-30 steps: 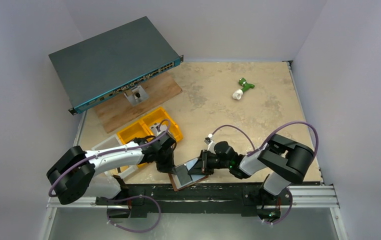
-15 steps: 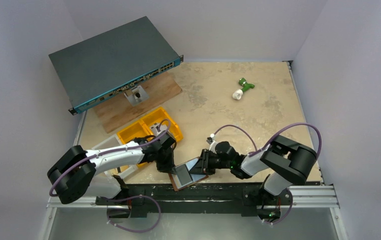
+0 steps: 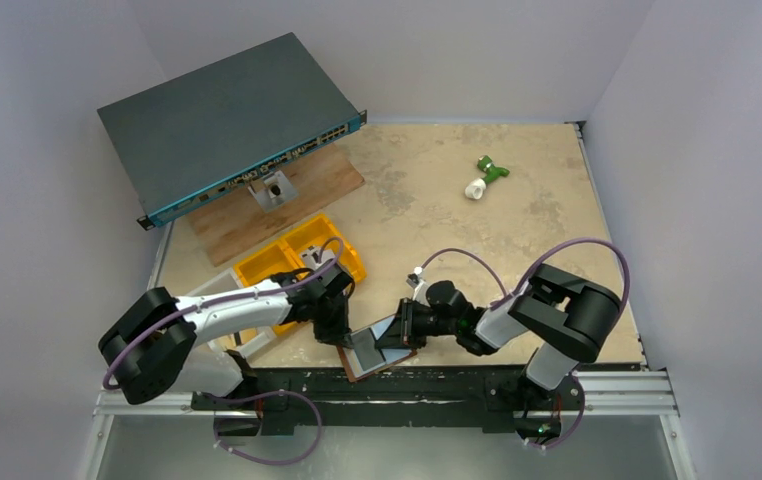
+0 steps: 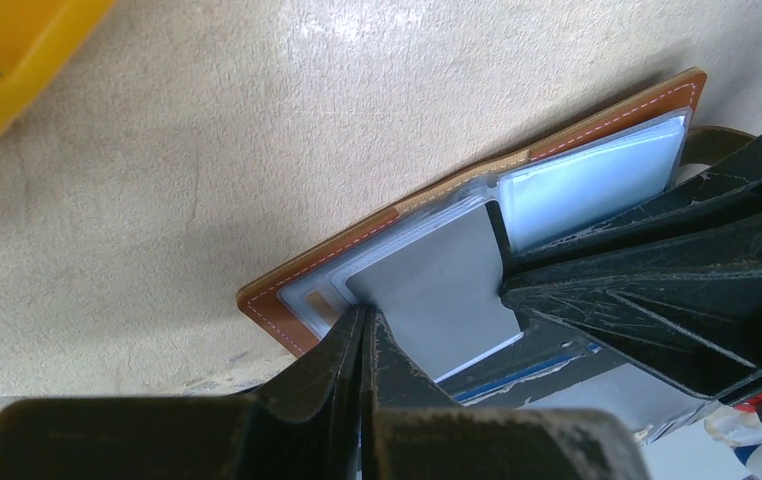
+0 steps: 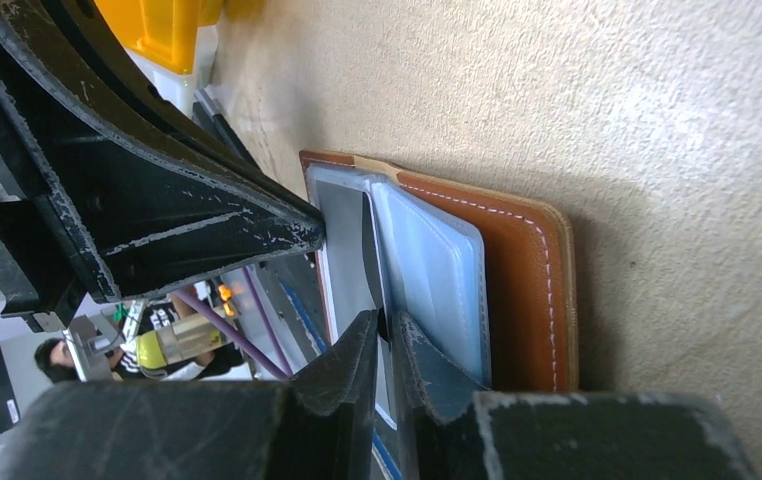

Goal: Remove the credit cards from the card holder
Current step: Remove the credit card from the card holder.

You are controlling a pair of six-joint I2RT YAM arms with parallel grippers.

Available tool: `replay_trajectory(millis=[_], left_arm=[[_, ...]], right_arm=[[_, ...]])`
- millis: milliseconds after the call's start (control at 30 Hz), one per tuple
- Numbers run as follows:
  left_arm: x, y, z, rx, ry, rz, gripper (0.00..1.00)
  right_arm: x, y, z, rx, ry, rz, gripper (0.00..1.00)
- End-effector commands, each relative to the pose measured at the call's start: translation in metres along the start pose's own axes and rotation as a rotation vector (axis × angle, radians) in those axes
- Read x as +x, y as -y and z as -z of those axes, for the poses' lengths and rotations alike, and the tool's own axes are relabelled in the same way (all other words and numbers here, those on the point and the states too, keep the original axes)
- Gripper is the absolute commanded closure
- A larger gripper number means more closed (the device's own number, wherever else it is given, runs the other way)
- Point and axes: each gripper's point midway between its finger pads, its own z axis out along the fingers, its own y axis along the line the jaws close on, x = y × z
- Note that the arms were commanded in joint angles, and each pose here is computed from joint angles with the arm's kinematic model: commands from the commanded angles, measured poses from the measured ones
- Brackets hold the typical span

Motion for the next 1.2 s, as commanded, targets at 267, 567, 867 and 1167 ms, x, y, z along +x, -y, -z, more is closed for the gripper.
replay_trajectory(millis=[267, 567, 867, 1167], left_arm=[[0.000, -0.038, -0.010, -0.143, 0.014, -0.040, 1.00], [-0.002, -0.043, -0.006, -0.146, 0.022, -0.043, 1.00], [-0.006, -0.034, -0.005, -0.119, 0.020, -0.082, 1.00], [-0.008, -0.018, -0.006, -0.075, 0.003, -0.100, 1.00]], right_arm=[[-0.006, 0.001, 0.009, -0.001, 0.063, -0.023, 1.00], [-0.013, 0.011, 0.022, 0.046, 0.153, -0.061, 1.00], [-0.009, -0.016, 0.011, -0.057, 0.073, 0.024, 0.76], [-0.005, -0.014, 0.002, -0.062, 0.031, 0.018, 0.82]])
